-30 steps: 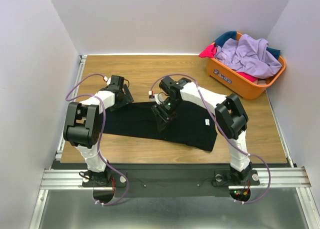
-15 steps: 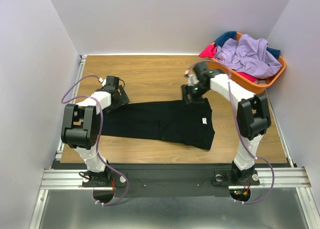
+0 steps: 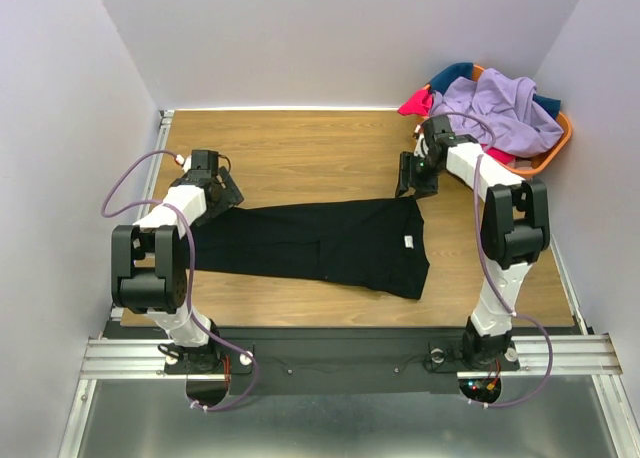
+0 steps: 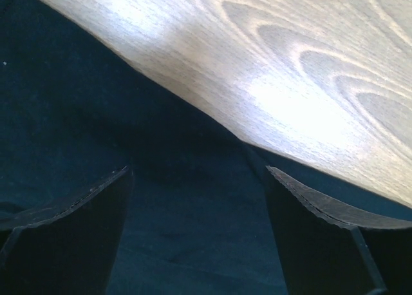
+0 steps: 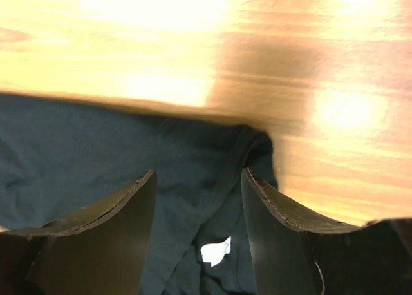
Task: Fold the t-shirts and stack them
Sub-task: Fold the tshirt
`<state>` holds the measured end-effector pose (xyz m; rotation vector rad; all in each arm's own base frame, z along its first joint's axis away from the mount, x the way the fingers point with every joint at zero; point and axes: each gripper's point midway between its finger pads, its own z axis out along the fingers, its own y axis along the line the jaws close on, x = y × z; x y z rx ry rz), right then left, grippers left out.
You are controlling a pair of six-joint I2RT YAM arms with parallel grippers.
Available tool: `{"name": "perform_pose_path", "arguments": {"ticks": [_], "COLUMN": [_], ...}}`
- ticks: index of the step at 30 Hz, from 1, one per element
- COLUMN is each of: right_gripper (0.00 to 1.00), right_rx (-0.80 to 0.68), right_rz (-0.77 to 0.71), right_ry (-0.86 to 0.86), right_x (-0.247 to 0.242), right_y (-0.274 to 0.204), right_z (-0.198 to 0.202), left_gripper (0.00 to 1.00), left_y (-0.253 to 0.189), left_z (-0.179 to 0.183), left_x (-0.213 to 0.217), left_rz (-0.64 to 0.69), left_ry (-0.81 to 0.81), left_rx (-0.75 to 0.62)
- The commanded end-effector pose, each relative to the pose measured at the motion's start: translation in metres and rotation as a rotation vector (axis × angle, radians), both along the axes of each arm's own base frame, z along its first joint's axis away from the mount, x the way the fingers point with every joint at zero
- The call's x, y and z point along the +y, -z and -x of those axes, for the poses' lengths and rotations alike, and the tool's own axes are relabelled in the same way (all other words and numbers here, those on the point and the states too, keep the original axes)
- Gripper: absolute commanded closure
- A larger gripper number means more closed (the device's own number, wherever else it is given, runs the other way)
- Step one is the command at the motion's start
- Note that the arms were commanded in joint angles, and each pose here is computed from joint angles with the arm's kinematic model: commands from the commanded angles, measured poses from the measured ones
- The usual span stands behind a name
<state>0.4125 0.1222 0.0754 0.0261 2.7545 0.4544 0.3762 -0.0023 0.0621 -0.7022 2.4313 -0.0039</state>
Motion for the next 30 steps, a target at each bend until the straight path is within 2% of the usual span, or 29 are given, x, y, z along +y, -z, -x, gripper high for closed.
{"name": "perform_pose_path", "arguments": {"ticks": [1, 9, 16, 19, 21, 22, 27, 30], "right_gripper": [0.4, 0.44, 0.66, 0.69, 0.86, 1.0, 1.0, 1.0], "right_rx": [-0.078, -0.052, -0.017, -0.002, 0.01, 0.011, -0.01, -0.035], "right_rz": [0.045, 0.07, 0.013, -0.003, 0.001, 0.011, 0.079, 0.071], "right_ry": [0.058, 0.106, 0.097, 0.096, 0.104, 0.119, 0.266, 0.349], "right_x": [-0.009, -0.022, -0.012, -0.01, -0.011, -0.014, -0.052, -0.076], "right_y": [-0.004, 0.016, 0.023, 0.026, 0.029, 0.029, 0.028, 0.023], "right_z": [-0.026, -0.023, -0.017, -0.013, -0.009, -0.009, -0.018, -0.027], "left_gripper": [0.06, 0.06, 0.06, 0.06, 0.06, 0.06, 0.06, 0.06], "left_y": [-0.026, -0.013, 0.005, 0.009, 0.013, 0.013, 0.025, 0.03], "left_z": [-0.005, 0.006, 0.015, 0.017, 0.019, 0.019, 0.027, 0.032], "left_x": [0.008, 0.01, 0.012, 0.013, 0.012, 0.013, 0.015, 0.016], "left_rz": [-0.011, -0.013, -0.02, -0.022, -0.022, -0.025, -0.036, -0.043], "left_ry": [-0.02, -0.019, -0.025, -0.026, -0.024, -0.024, -0.029, -0.031], "left_rx": [-0.045, -0.002, 0.043, 0.051, 0.059, 0.053, 0.069, 0.076]}}
